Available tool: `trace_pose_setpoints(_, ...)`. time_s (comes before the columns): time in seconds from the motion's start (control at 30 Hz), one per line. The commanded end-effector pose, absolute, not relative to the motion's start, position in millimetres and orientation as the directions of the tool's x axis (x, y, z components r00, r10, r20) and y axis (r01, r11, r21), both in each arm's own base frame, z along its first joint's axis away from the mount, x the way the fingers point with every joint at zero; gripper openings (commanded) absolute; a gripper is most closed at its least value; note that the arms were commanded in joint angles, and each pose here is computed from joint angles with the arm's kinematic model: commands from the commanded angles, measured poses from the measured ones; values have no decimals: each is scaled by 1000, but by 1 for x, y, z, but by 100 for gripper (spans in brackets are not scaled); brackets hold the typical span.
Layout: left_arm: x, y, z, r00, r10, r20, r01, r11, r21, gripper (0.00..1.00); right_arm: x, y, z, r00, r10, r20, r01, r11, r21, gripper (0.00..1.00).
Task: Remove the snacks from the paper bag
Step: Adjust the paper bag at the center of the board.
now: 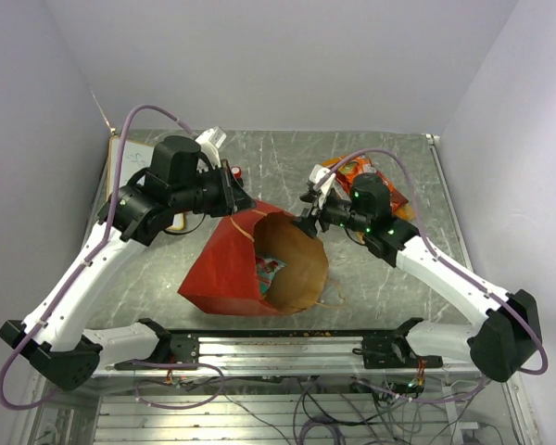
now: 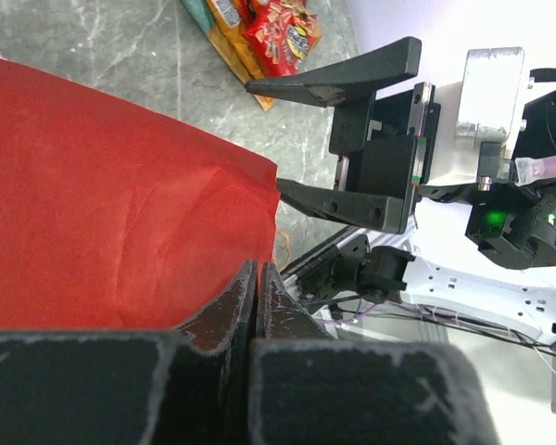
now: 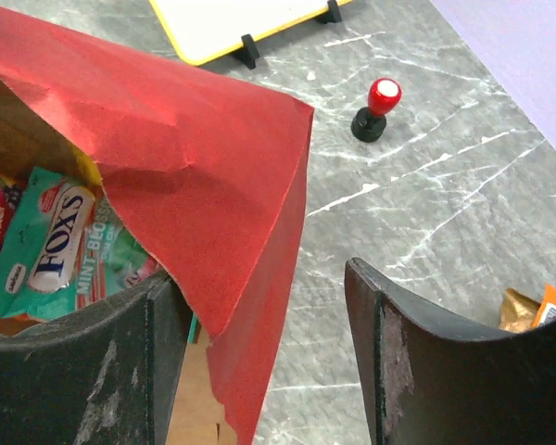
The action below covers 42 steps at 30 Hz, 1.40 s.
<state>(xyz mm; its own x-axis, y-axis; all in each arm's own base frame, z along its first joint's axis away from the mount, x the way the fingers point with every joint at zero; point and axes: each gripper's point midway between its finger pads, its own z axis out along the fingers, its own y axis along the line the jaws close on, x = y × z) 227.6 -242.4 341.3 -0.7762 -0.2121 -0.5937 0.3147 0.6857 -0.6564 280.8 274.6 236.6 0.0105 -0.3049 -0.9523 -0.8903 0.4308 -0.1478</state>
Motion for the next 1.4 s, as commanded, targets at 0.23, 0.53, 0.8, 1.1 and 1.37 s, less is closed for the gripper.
trace_pose_setpoints(0.23, 252, -216, 354, -691, -184, -699, 301, 805, -510, 7, 280, 321, 265, 181, -223, -958, -918, 312, -246, 59)
trace_pose_setpoints(0.53, 278, -185, 378, -584, -129, -801, 255, 908, -333, 7, 321, 334, 294, 212, -217, -953, -858, 425, -288, 15)
trace_pose_setpoints(0.8, 347, -172, 430, -382, -54, -922, 220, 964, -148, 7, 353, 317, 322, 169, -202, -965, -749, 610, -258, 0)
trace_pose_setpoints(1.1, 361, -236, 413, -440, 1, -898, 462, 858, -225, 7, 305, 278, 263, 5, -265, -964, -774, 610, -172, 0)
trace_pose_setpoints(1.37, 286, -250, 364, -623, -93, -776, 506, 709, -491, 7, 252, 253, 227, -89, -302, -949, -822, 561, -102, 9)
